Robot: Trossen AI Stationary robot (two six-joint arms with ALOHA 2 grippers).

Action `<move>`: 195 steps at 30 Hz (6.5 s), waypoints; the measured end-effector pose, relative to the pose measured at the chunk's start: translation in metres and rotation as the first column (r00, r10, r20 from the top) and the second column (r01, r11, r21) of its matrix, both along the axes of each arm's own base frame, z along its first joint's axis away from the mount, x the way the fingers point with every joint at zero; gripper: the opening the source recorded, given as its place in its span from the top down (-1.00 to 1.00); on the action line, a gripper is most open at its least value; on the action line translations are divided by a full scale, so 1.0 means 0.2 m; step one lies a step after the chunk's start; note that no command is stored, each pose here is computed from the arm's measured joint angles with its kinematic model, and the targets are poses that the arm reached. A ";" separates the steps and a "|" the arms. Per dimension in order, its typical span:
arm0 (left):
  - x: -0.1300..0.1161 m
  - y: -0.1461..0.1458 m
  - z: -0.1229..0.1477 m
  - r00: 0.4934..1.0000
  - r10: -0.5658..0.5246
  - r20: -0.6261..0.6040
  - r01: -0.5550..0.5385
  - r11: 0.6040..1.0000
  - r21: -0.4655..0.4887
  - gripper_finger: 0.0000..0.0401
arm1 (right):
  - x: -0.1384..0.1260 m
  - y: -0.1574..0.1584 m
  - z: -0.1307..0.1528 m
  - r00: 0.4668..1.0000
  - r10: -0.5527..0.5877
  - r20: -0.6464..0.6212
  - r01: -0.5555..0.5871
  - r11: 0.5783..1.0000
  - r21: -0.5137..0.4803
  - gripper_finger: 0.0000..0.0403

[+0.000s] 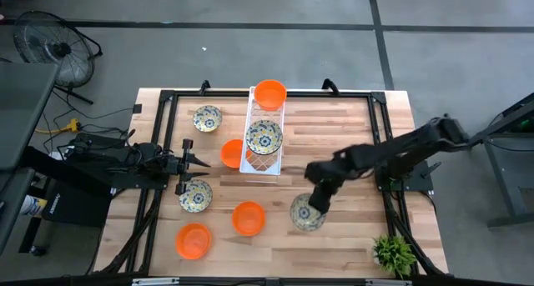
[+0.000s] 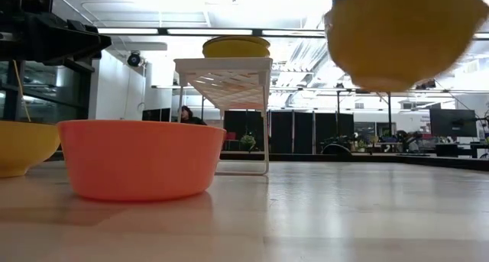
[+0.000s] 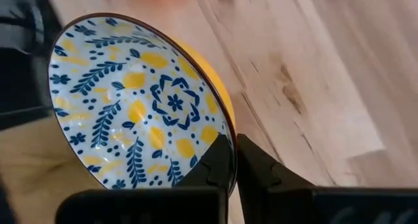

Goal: Pick & Place Mini bowls
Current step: Stack the white and yellow bowl on the stacked white and yellow bowls on the shelf, then stack the orange bowl on the stacked orange bowls on the shelf

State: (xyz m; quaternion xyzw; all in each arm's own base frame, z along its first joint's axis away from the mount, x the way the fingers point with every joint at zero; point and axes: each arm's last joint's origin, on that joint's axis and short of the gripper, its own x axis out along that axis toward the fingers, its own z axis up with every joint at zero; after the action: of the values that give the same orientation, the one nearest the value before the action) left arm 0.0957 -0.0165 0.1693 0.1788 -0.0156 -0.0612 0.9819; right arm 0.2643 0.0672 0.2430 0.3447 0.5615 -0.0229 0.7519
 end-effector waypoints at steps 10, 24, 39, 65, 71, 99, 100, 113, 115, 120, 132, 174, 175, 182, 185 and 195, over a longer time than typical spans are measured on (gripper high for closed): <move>0.00 0.00 0.00 1.000 0.000 0.000 0.000 1.000 0.000 0.49 | -0.07 -0.24 0.39 0.988 -0.107 0.115 0.120 0.986 -0.119 1.00; 0.00 0.00 0.00 1.000 0.000 0.000 0.000 1.000 0.000 0.49 | 0.16 -0.58 0.70 0.949 -0.227 0.217 0.268 0.946 -0.181 1.00; 0.00 0.00 0.00 1.000 0.000 0.000 0.000 1.000 0.000 0.49 | 0.46 -0.86 0.71 0.888 -0.422 0.181 0.434 0.900 -0.032 1.00; 0.00 0.00 0.00 1.000 0.000 0.000 0.000 1.000 0.000 0.49 | 0.53 -0.83 0.59 0.829 -0.559 -0.011 0.559 0.828 0.037 1.00; 0.00 0.00 0.00 1.000 0.000 0.000 0.000 1.000 0.000 0.49 | 0.54 -0.83 0.56 0.823 -0.566 -0.039 0.567 0.824 0.010 1.00; 0.00 0.00 0.00 1.000 -0.001 0.000 0.001 1.000 0.000 0.49 | 0.54 -0.84 0.55 0.827 -0.561 -0.027 0.561 0.828 -0.015 0.71; 0.00 0.00 0.00 1.000 -0.001 0.000 0.001 1.000 0.000 0.49 | 0.54 -0.84 0.56 0.828 -0.561 -0.023 0.561 0.828 -0.014 0.68; 0.00 0.00 0.00 1.000 0.000 0.000 0.000 1.000 0.000 0.49 | 0.52 -0.83 0.60 0.845 -0.533 0.032 0.534 0.845 -0.026 0.42; 0.00 0.00 0.00 1.000 0.000 0.000 0.000 1.000 0.000 0.49 | 0.51 -0.83 0.62 0.849 -0.526 0.043 0.527 0.849 -0.027 0.41; 0.00 0.00 0.00 1.000 -0.001 0.000 0.001 1.000 0.000 0.49 | 0.45 -0.81 0.67 0.857 -0.513 0.057 0.515 0.855 -0.056 0.41; 0.00 0.00 0.00 1.000 0.000 0.000 0.000 1.000 0.000 0.49 | 0.21 -0.66 0.75 0.886 -0.454 -0.095 0.401 0.852 -0.336 0.41; 0.00 0.00 0.00 1.000 -0.001 0.000 0.001 1.000 0.000 0.49 | -0.04 0.04 0.25 0.787 0.603 0.131 -0.518 0.761 -0.392 0.41; 0.00 0.00 0.00 1.000 0.000 0.000 0.000 1.000 0.000 0.49 | -0.02 0.05 0.24 0.774 0.618 0.140 -0.531 0.753 -0.390 0.41; 0.00 0.00 0.00 1.000 0.000 0.000 0.000 1.000 0.000 0.49 | 0.10 0.10 0.23 0.712 0.686 0.152 -0.579 0.696 -0.425 0.41; 0.00 0.00 0.00 1.000 -0.001 0.000 0.001 1.000 0.000 0.49 | 0.13 0.12 0.22 0.657 0.736 0.162 -0.608 0.644 -0.464 0.41; 0.00 0.00 0.00 1.000 -0.001 0.000 0.001 1.000 0.000 0.49 | 0.18 0.14 0.20 0.535 0.828 0.165 -0.632 0.523 -0.572 0.41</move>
State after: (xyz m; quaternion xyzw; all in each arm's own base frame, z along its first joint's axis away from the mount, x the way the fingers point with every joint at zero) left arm 0.0957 -0.0165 0.1692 0.1789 -0.0157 -0.0615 0.9818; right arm 0.3002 0.0944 0.2823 -0.1178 0.4574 0.2507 0.8450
